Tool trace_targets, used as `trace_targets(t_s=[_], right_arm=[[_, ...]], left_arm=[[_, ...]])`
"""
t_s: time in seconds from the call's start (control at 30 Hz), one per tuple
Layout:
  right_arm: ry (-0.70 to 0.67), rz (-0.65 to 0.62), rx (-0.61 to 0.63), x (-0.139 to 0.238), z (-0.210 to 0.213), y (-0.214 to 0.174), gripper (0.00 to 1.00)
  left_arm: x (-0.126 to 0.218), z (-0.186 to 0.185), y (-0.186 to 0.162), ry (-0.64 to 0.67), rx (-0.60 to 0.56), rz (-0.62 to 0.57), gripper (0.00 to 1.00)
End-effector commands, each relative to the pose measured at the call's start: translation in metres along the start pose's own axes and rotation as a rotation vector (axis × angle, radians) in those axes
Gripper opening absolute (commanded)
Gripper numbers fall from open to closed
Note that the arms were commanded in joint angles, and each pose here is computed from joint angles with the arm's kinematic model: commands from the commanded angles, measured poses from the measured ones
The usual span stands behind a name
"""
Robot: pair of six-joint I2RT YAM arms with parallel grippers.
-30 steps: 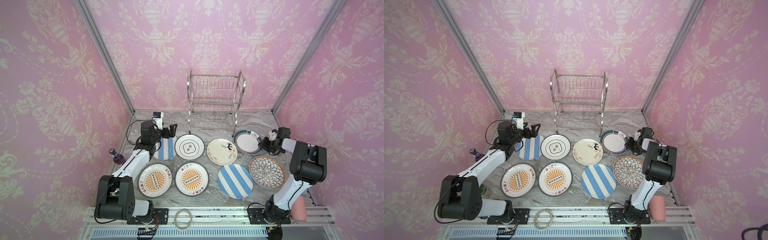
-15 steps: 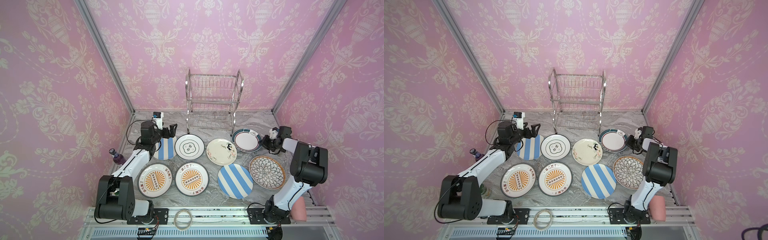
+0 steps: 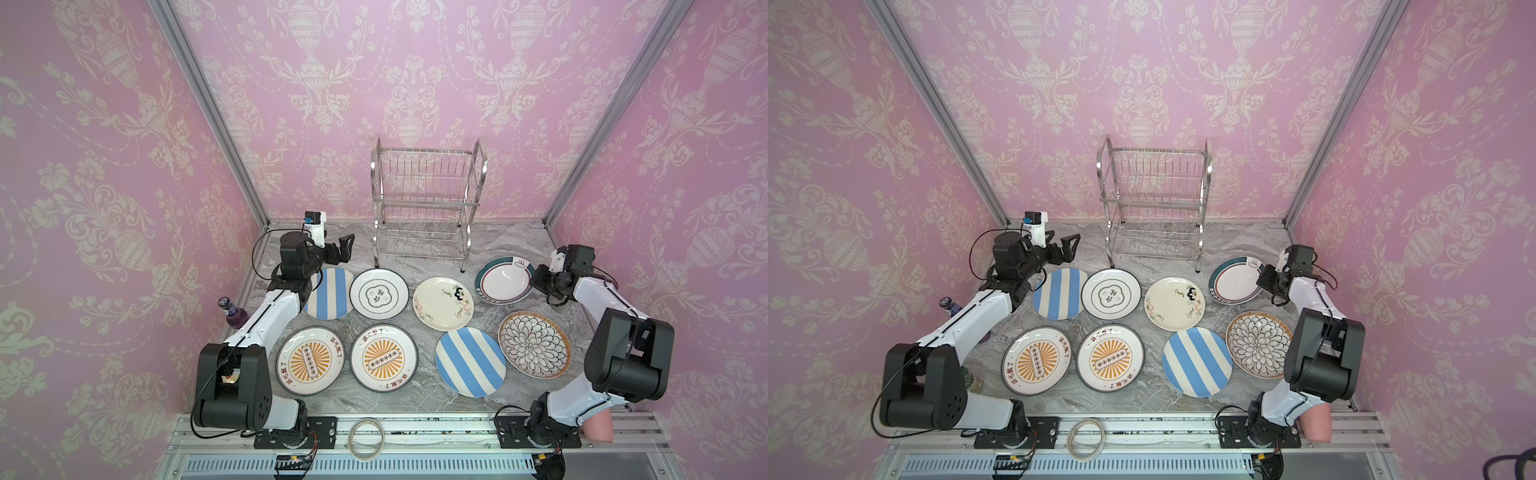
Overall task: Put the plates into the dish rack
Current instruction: 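Lift the green-red plate upright with the right gripper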
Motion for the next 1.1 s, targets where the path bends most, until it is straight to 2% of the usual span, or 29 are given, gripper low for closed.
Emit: trace_targets(t_s=[0.0, 0.23, 0.47, 0.83, 1.07], right_arm=[[-0.042, -0.063, 0.037, 0.030, 0.003, 0.010, 0.00], [-0.023, -0.171, 0.087, 0.091, 0.025, 0.021, 0.00], [-0.035, -0.220, 0.168, 0.139, 0.045, 0.010, 0.00], [-0.001, -0.262, 0.244, 0.185, 0.059, -0.015, 0.00], [-0.038, -0.310, 0.279, 0.212, 0.062, -0.007, 0.00]], left_arm=[[-0.015, -0.009, 0.015, -0.087, -0.069, -0.057, 0.99], [-0.058, -0.013, 0.016, -0.221, -0.088, -0.082, 0.99], [-0.100, -0.021, 0.012, -0.337, -0.107, -0.100, 0.99], [-0.154, -0.038, 0.010, -0.453, -0.150, -0.093, 0.99], [-0.166, -0.055, 0.004, -0.507, -0.163, -0.071, 0.99]])
Point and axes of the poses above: each gripper's point midway between its finger pads, its own x axis back along the fingers, its own z axis along the line the jaws close on, y = z × x, the point moved 4 cm from there along x, back along the fingers, and after that the axes turned 7 degrees about -x, right-handed, at the moved point
